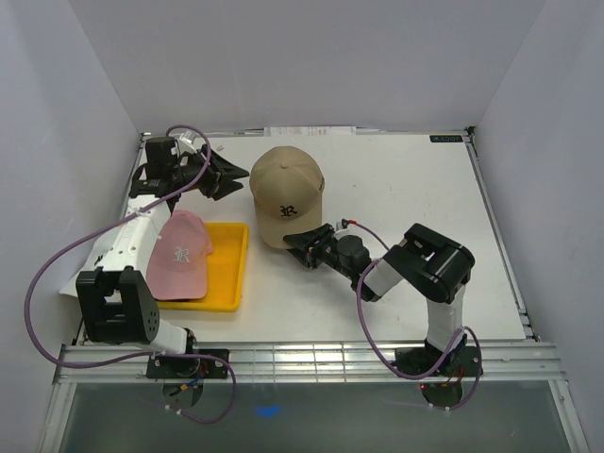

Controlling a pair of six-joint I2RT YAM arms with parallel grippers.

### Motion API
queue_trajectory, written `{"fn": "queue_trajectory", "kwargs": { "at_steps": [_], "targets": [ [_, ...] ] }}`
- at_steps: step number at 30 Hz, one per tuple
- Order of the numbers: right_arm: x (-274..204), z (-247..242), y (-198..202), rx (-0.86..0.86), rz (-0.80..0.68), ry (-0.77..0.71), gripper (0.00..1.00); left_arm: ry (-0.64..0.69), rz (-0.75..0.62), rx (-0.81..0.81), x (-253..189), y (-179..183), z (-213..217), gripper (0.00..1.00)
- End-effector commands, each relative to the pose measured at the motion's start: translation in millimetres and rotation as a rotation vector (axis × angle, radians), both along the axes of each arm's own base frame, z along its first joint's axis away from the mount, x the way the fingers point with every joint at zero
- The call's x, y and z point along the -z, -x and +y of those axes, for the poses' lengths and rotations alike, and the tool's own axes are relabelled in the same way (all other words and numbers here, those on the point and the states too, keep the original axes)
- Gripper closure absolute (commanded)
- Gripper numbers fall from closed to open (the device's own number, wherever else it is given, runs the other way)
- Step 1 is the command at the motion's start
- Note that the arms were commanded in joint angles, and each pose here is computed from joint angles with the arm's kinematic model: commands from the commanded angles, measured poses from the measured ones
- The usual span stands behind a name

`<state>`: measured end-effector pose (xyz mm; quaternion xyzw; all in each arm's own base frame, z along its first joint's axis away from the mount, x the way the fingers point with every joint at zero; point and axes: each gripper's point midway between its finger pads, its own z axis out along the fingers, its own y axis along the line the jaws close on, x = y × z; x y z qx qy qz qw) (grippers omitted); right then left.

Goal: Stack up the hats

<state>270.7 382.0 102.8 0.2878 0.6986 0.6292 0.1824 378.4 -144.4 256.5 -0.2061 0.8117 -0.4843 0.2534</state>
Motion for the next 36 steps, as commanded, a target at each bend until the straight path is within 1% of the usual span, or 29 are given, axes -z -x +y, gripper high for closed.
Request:
{"fn": "queue_trajectory", "kwargs": {
  "at_steps": [1, 3, 4, 17, 36],
  "targets": [
    [5.3, 5.3, 1.0, -0.012, 0.002, 0.014, 0.55, 0.003, -0.086, 0.020, -29.6, 11.9, -1.9, 0.45],
    [7.4, 5.8, 0.6, -0.012, 0.005, 0.017, 0.54, 0.007, -0.087, 0.024, -30.6, 13.0, -2.6, 0.45],
    [9.0, 8.2, 5.4, -0.042, 0.012, 0.017, 0.54, 0.007, -0.089, 0.026, -31.2, 13.4, -2.7, 0.45],
    [20.1, 12.7, 5.3, -0.067, 0.032, 0.030, 0.53, 0.009, -0.092, 0.036, -33.3, 25.7, -3.5, 0.44],
    [27.8, 13.4, -8.1, -0.083, 0.057, 0.040, 0.52, 0.014, -0.093, 0.036, -30.3, 48.5, -3.9, 0.44]
  ]
}}
